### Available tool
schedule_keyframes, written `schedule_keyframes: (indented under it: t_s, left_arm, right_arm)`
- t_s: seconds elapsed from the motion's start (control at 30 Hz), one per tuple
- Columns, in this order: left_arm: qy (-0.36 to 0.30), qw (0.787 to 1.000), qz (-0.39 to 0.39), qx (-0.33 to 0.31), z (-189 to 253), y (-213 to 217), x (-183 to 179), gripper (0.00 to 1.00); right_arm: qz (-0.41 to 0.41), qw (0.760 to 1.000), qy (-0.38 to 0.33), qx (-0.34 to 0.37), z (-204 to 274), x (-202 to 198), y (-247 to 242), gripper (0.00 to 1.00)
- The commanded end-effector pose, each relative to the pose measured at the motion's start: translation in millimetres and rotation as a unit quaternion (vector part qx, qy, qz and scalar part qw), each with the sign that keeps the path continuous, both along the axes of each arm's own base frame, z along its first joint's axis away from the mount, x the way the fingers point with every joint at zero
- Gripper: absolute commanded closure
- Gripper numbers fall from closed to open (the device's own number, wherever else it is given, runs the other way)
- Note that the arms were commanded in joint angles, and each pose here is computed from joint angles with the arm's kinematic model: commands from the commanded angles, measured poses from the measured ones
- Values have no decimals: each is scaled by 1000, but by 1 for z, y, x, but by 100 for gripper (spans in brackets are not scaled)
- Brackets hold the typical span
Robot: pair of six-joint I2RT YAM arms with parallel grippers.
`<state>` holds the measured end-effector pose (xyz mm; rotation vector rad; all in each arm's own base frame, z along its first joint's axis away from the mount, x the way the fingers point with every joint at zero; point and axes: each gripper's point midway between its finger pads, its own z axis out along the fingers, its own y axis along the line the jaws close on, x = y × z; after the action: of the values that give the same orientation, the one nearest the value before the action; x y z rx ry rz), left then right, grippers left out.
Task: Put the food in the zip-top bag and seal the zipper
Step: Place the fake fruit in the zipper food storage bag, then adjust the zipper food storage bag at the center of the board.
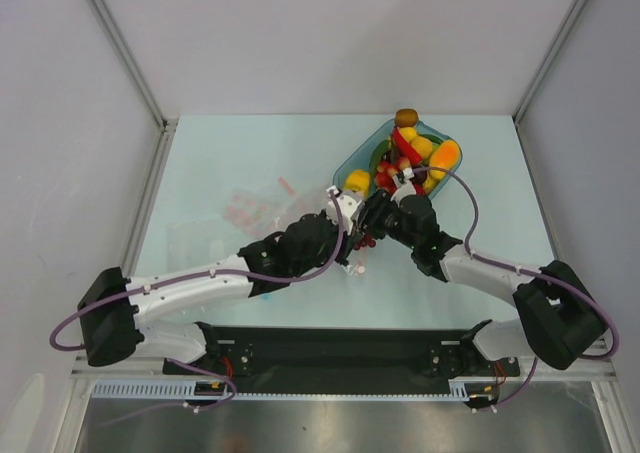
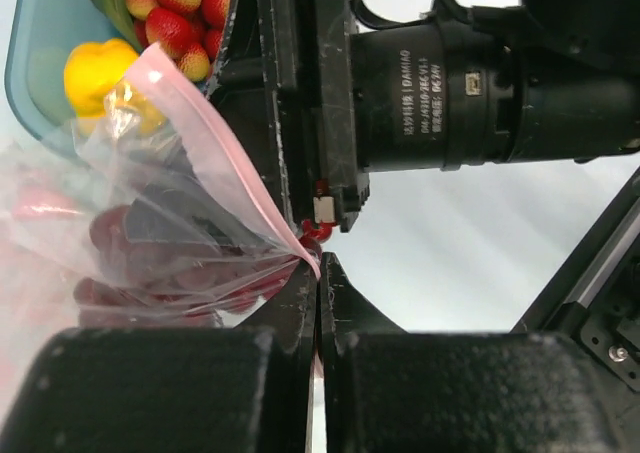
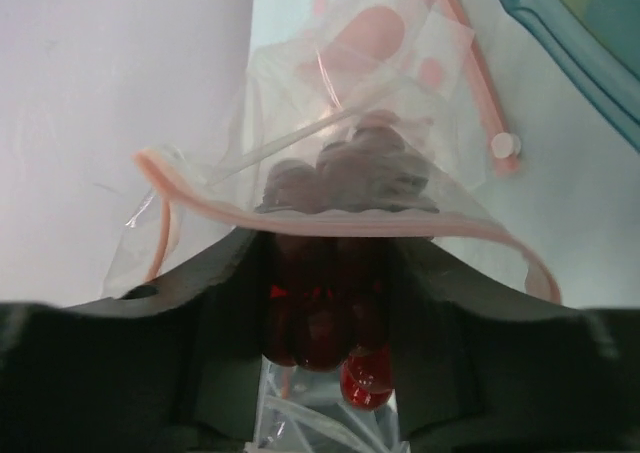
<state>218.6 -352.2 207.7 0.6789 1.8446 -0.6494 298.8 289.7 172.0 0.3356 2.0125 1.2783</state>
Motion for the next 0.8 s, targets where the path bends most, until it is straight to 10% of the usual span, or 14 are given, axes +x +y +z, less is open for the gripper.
schedule_keyframes:
  t_s: [0.0,0.27,0.77]
  left_arm:
    - [16,998,23,-63,24,9,7,100]
    - [67,988,98,-94,16,49,38,100]
    - [57,976,182,-102,23,92,49,100]
  right_arm:
    - [-3,997,-73,-11,33,15,6,49]
    - [-21,988,-134,-77,59,8,-14,9]
    - [17,964,-163,-208,52,10,-17,36]
